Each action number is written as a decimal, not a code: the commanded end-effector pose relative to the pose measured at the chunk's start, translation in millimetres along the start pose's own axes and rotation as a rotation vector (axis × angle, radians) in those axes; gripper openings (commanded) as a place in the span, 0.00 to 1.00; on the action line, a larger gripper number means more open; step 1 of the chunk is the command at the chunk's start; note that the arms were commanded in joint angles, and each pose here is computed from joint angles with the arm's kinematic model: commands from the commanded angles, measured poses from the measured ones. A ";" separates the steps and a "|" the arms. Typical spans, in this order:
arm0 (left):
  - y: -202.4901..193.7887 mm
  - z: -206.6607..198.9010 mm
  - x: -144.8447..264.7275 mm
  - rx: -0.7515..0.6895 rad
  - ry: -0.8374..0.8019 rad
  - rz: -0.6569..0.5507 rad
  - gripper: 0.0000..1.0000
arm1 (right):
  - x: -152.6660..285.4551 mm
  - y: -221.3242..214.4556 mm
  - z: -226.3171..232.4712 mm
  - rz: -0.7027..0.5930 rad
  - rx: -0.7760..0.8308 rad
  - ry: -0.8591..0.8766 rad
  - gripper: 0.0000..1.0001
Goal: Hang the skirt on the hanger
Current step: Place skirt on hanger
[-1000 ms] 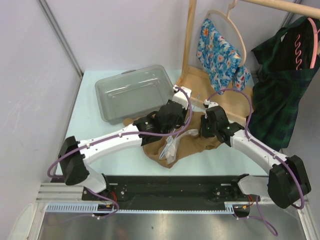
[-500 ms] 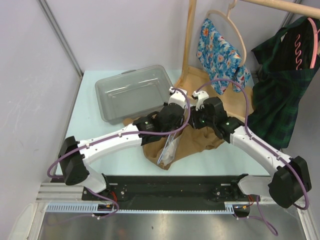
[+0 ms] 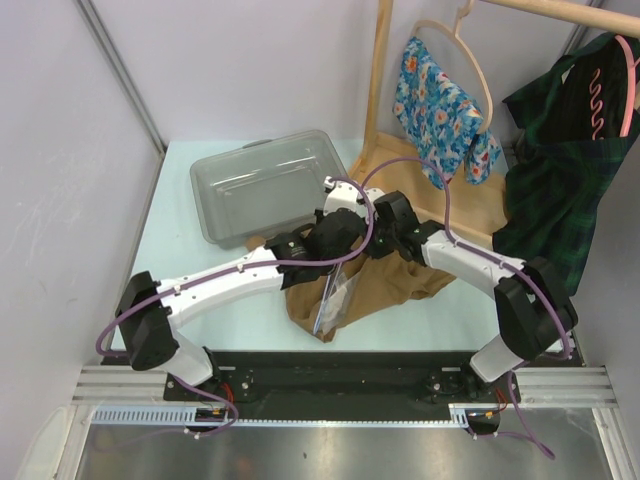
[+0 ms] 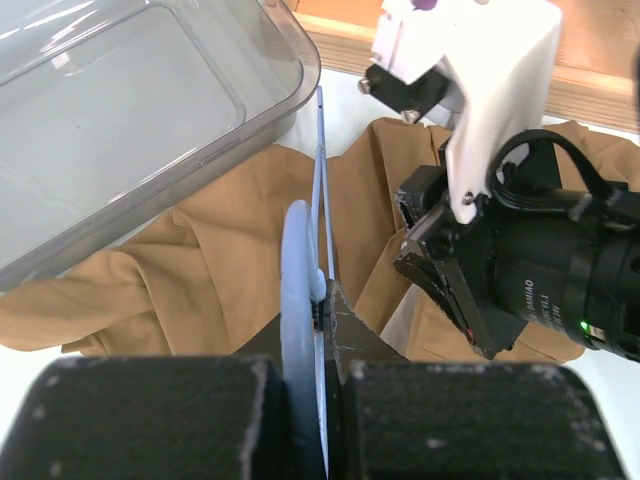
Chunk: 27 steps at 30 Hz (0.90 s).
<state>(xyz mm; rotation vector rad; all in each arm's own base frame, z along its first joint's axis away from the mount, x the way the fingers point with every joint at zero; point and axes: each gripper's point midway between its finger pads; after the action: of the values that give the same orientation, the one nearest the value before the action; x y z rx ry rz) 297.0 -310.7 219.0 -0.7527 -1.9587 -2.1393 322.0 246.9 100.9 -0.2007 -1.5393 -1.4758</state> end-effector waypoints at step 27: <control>6.6 -14.2 11.3 0.061 -0.131 -0.032 0.00 | 25.2 -6.1 -25.5 -0.077 0.124 -0.236 0.35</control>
<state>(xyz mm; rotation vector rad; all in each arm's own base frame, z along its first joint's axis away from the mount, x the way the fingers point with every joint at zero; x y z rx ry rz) 285.2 -316.9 205.1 -0.8750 -1.9896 -2.1185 299.4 200.2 88.0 -0.3819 -1.7435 -1.4036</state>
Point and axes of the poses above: each gripper's point midway between its finger pads, its own x axis back along the fingers, its own z axis along the line the jaws close on, y = z × x, and after that the axes turned 3 degrees about -x, right-handed
